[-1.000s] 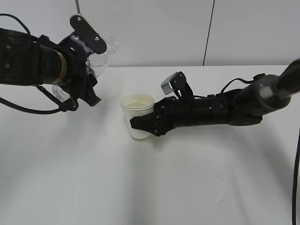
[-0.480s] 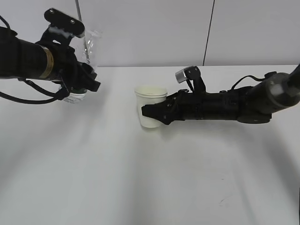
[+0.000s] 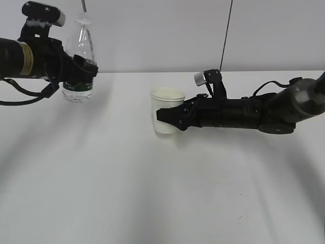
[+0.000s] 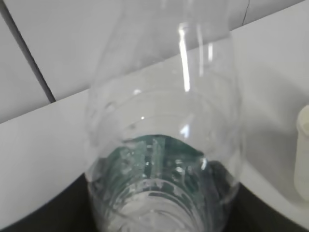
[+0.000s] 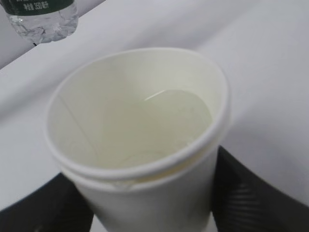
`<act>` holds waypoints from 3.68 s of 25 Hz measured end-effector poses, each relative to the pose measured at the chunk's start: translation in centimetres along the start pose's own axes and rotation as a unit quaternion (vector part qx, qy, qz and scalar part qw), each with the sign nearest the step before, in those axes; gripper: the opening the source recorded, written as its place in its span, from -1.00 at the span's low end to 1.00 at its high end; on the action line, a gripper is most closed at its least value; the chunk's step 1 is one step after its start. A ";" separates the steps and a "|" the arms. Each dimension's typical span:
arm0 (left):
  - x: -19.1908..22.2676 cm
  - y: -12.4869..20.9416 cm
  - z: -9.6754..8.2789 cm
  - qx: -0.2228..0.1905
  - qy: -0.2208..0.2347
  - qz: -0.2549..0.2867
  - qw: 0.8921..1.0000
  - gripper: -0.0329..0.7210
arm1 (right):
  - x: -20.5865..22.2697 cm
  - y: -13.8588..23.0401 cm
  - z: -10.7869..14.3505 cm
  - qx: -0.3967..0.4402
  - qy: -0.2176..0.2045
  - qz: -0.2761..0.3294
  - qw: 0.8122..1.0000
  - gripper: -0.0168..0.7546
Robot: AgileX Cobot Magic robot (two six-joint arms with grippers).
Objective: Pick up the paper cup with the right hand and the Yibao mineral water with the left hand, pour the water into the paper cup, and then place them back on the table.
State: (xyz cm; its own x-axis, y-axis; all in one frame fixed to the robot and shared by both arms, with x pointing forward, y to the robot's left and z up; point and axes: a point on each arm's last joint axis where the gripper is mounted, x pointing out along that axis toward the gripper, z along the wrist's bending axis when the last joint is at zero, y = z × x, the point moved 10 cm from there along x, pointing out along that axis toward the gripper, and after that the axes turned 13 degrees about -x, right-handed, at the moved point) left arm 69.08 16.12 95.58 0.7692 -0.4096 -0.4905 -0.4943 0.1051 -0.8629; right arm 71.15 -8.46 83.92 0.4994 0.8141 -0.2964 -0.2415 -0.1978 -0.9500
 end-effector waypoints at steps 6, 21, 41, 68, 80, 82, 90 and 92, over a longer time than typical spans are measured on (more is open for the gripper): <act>0.7 1.1 1.5 -0.029 0.026 0.003 0.999 0.10 | 0.0 0.0 0.0 0.000 0.001 -0.001 1.000 0.36; 4.2 2.6 3.6 -0.053 0.061 -0.069 0.994 0.10 | -0.1 -0.1 -0.2 -0.001 0.003 -0.002 1.000 0.36; 7.9 5.7 6.0 -0.071 0.041 -0.145 0.986 0.10 | -0.1 -0.2 -0.9 -0.013 0.021 -0.007 1.000 0.36; 8.4 6.0 6.0 -0.079 0.049 -0.165 0.982 0.10 | -0.9 -1.3 -5.8 -0.034 0.155 -0.032 0.987 0.36; 8.4 6.0 6.0 -0.078 0.049 -0.165 0.982 0.10 | -4.1 -1.0 -10.3 -0.017 0.228 -0.039 0.973 0.36; 8.4 6.0 6.0 -0.078 0.049 -0.165 0.982 0.10 | -4.5 -1.0 -10.8 -0.023 0.238 -0.038 0.970 0.36; 8.4 6.0 6.0 -0.078 0.049 -0.165 0.982 0.10 | -4.9 -1.1 -11.5 -0.056 0.256 -0.034 0.964 0.36; 8.4 6.0 6.0 -0.078 0.049 -0.165 0.982 0.10 | -5.0 -1.1 -11.5 -0.057 0.257 -0.034 0.964 0.36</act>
State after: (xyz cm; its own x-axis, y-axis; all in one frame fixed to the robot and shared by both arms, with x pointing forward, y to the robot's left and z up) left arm 74.99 18.78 85.58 0.8589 -0.4843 -0.1662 -0.2866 -0.1858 -0.9399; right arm 78.54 -18.57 85.35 0.8646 0.4544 -0.2144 -0.1155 -0.2354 -0.9650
